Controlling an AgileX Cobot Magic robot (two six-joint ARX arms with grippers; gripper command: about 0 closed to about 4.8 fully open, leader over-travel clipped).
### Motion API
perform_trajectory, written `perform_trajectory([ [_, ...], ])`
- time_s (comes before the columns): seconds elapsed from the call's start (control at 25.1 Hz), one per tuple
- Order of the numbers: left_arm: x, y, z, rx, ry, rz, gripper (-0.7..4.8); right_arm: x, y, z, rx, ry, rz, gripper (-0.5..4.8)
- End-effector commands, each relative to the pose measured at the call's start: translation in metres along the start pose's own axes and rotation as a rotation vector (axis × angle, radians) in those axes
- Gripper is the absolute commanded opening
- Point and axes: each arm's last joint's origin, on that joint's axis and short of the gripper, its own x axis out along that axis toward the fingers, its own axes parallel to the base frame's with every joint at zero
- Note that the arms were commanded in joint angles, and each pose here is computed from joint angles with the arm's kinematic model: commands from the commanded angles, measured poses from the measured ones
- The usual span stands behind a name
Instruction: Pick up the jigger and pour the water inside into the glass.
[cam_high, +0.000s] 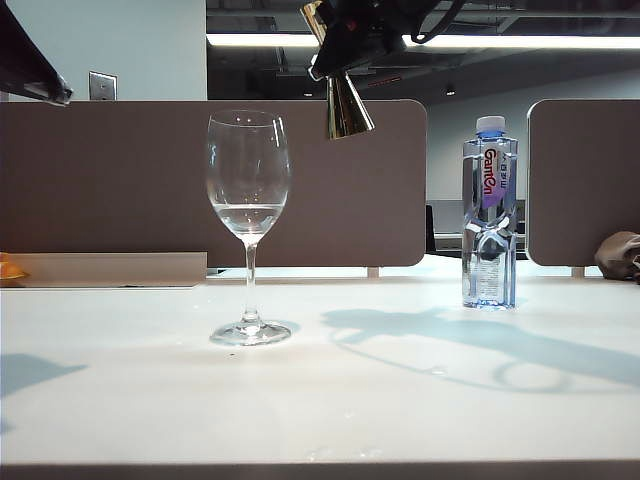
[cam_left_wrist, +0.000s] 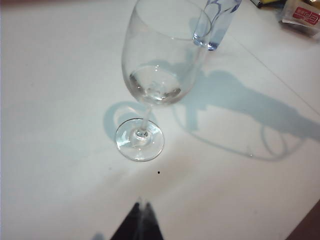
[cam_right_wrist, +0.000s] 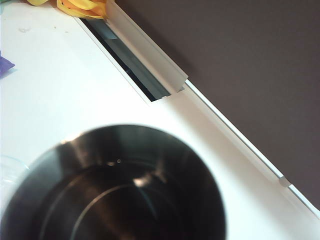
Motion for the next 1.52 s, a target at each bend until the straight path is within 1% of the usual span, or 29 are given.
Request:
perform_trajectory([
  [0.04,0.0,0.0,0.001,0.0,-0.006,-0.003,0.04,-0.003,-0.002,0.005,-0.017,-0.027,-0.016,0.13],
  [0.12,0.0,0.0,0.001,0.0,-0.006,-0.003,0.04,-0.003,-0.002,0.005,-0.038,-0.028,-0.016,0.13],
  [0.32,0.0,0.0,0.001,0.0,-0.006,-0.003,0.04,-0.002,-0.002,0.005,-0.043,-0.026,-0.018,0.13],
  [0.36,0.0,0.0,0.001,0.0,-0.006,-0.003,0.04,-0.002,-0.003,0.004,-0.045,-0.015,-0.037,0.13],
  [0.52,0.0,0.0,0.001,0.0,-0.006,-0.003,0.04,0.01,-0.003,0.0,-0.057,-0.035,-0.048,0.13],
  [0.72,0.0,0.0,0.001,0.0,-0.006,-0.003,0.04,0.014,-0.002,-0.003,-0.069,-0.029,-0.047,0.13],
  [0.92,0.0,0.0,0.001,0.0,-0.006,-0.003,0.04,0.014,-0.002,-0.002,-0.124,-0.03,-0.046,0.13],
  [1.16,0.0,0.0,0.001,0.0,-0.006,-0.003,0.04,0.015,0.003,0.0,-0.234,-0.025,-0.055,0.13],
  [1.52,0.0,0.0,0.001,0.0,-0.006,-0.003,0.04,0.016,0.006,0.001,-0.313,-0.016,-0.064,0.13],
])
